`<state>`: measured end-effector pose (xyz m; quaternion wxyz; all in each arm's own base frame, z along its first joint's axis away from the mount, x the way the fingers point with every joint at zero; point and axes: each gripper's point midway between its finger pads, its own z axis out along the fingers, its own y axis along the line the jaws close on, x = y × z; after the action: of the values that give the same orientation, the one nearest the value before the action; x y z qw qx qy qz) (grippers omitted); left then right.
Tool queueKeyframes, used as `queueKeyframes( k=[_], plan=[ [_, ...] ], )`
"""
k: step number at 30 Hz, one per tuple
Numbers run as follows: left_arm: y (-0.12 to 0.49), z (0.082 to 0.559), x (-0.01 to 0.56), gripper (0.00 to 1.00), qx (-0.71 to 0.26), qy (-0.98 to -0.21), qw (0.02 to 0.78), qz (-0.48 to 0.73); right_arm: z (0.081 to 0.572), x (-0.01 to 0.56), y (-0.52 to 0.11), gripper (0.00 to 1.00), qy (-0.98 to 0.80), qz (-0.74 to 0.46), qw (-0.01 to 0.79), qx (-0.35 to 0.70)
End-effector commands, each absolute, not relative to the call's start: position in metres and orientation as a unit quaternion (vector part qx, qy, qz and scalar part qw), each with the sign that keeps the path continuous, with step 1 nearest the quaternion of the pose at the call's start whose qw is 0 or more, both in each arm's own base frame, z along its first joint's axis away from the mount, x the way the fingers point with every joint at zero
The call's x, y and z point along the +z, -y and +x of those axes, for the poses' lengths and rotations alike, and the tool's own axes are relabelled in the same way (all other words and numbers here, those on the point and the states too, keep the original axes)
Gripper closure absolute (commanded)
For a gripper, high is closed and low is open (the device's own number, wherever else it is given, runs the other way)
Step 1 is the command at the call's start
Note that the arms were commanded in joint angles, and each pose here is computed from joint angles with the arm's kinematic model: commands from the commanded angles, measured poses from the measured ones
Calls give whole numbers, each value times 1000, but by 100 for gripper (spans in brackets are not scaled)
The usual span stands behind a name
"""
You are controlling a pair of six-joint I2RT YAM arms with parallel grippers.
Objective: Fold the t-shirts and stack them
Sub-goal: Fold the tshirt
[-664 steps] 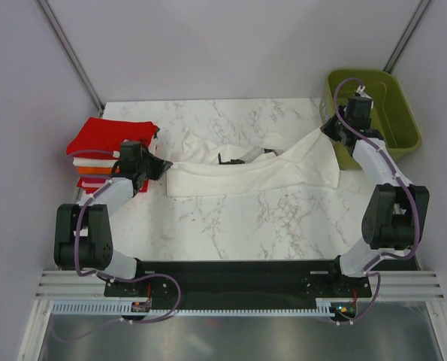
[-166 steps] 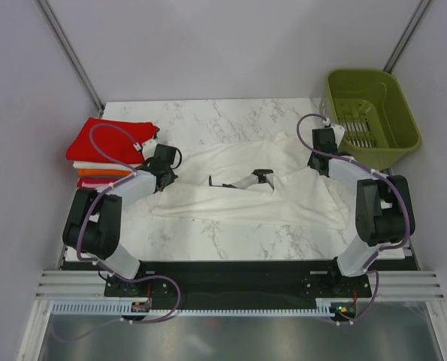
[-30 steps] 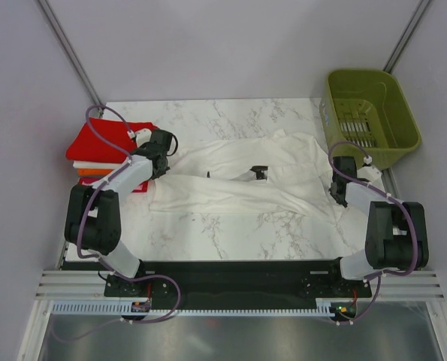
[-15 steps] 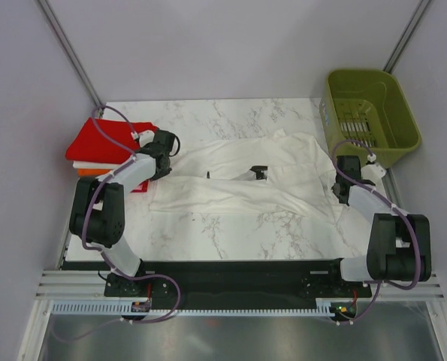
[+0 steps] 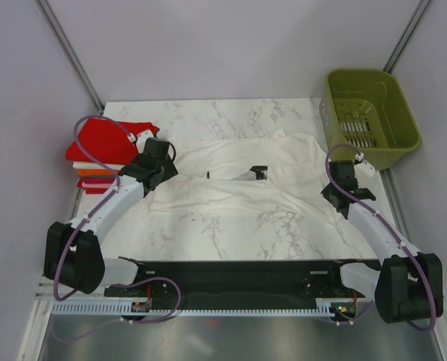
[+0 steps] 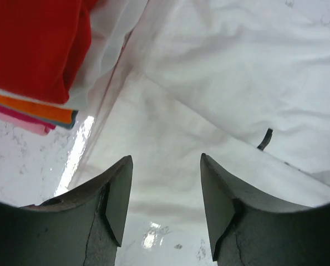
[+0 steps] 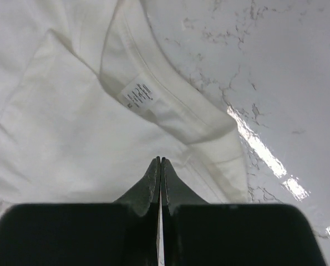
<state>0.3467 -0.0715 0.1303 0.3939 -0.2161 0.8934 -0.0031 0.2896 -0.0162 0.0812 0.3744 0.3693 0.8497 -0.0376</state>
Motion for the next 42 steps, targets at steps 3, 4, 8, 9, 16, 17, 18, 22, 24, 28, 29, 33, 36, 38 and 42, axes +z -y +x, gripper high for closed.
queueKeyframes(
  k=[3,4,8,9,16,17,18,22,24,28,29,33,36,38,42],
  plan=[
    [83,310,109,40,-66,-898,375,-219,253,61,5,96,-864,377,334,-12],
    [85,307,108,40,-77,-897,377,-219,249,57,2,96,-865,379,328,-2],
    [92,296,89,45,-108,-894,368,-233,247,50,-8,96,-873,377,310,17],
    [91,293,81,47,-106,-895,364,-236,247,49,-9,96,-874,376,307,20],
    [82,287,35,65,-67,-902,318,-285,248,37,2,96,-868,393,302,-18],
    [82,286,31,67,-61,-902,310,-294,249,35,3,96,-869,395,297,-22],
    [80,285,22,68,-50,-906,296,-299,249,32,3,96,-871,395,291,-24],
    [70,280,5,72,-22,-908,267,-322,243,18,11,97,-863,419,277,-52],
    [62,276,0,72,-12,-906,258,-335,244,15,15,97,-858,429,279,-56],
    [42,267,-12,73,-9,-901,234,-365,246,6,36,98,-839,466,269,-80],
    [40,264,-13,73,-16,-901,227,-369,247,6,39,99,-839,465,270,-87],
    [32,262,-11,76,-34,-891,227,-392,258,20,64,99,-813,491,292,-114],
    [36,260,-8,79,-48,-891,229,-390,260,24,67,99,-811,490,297,-117],
    [40,256,-7,81,-59,-891,229,-387,260,27,62,99,-816,486,295,-103],
    [45,248,2,81,-76,-884,247,-390,249,32,56,100,-816,485,304,-84]
  ],
)
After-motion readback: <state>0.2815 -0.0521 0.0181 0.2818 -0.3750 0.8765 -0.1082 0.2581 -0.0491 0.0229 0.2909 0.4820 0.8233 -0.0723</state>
